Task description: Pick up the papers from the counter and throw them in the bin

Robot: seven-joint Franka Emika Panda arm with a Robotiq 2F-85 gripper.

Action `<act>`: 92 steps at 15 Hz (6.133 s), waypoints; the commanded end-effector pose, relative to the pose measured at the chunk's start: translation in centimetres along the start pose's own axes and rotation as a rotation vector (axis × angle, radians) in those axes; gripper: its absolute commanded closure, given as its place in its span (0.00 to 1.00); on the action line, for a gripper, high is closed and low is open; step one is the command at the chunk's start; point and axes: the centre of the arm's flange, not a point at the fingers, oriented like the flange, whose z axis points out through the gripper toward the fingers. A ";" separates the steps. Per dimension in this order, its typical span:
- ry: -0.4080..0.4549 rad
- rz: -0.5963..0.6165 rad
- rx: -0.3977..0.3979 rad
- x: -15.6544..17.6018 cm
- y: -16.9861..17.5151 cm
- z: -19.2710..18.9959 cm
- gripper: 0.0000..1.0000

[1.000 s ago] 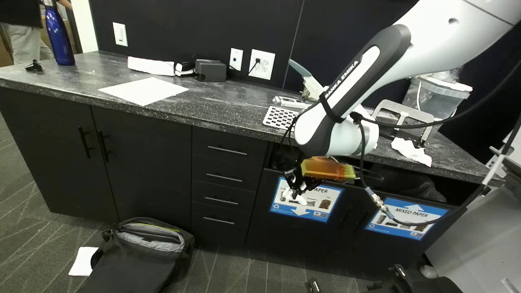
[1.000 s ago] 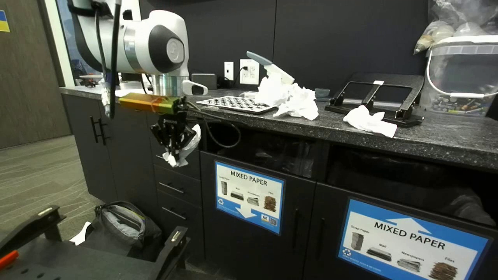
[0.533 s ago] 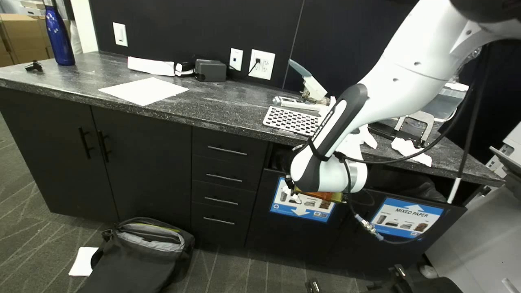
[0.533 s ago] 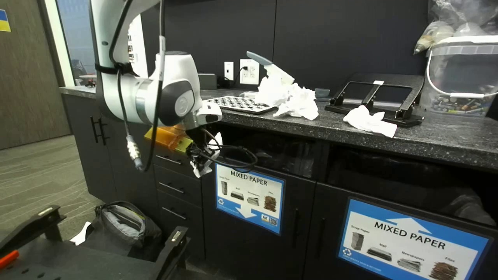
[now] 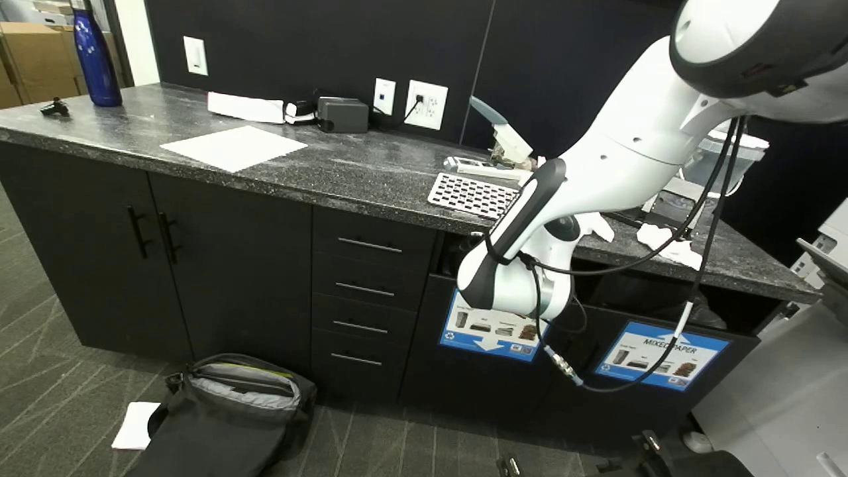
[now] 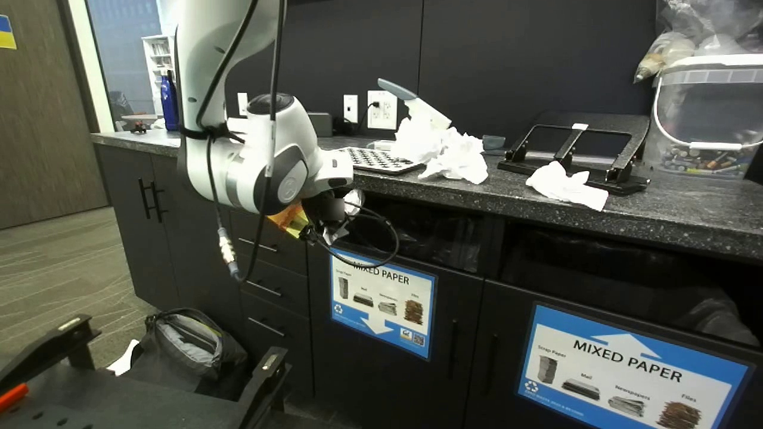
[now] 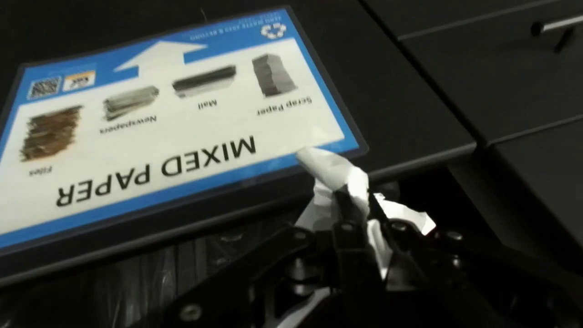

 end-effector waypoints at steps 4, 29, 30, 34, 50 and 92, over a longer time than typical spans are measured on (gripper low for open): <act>0.297 0.068 0.033 1.8 0.1 6.5 0.98; 0.044 -0.145 -0.090 4.3 -0.5 -3.9 0.00; 0.022 -0.160 -0.088 4.4 -0.7 -5.5 0.00; -0.244 -0.198 -0.074 5.7 -1.5 -10.3 0.00; -0.289 -0.242 -0.322 25.8 -6.8 -20.6 0.00; -0.205 0.187 -0.675 33.8 -1.3 0.7 0.58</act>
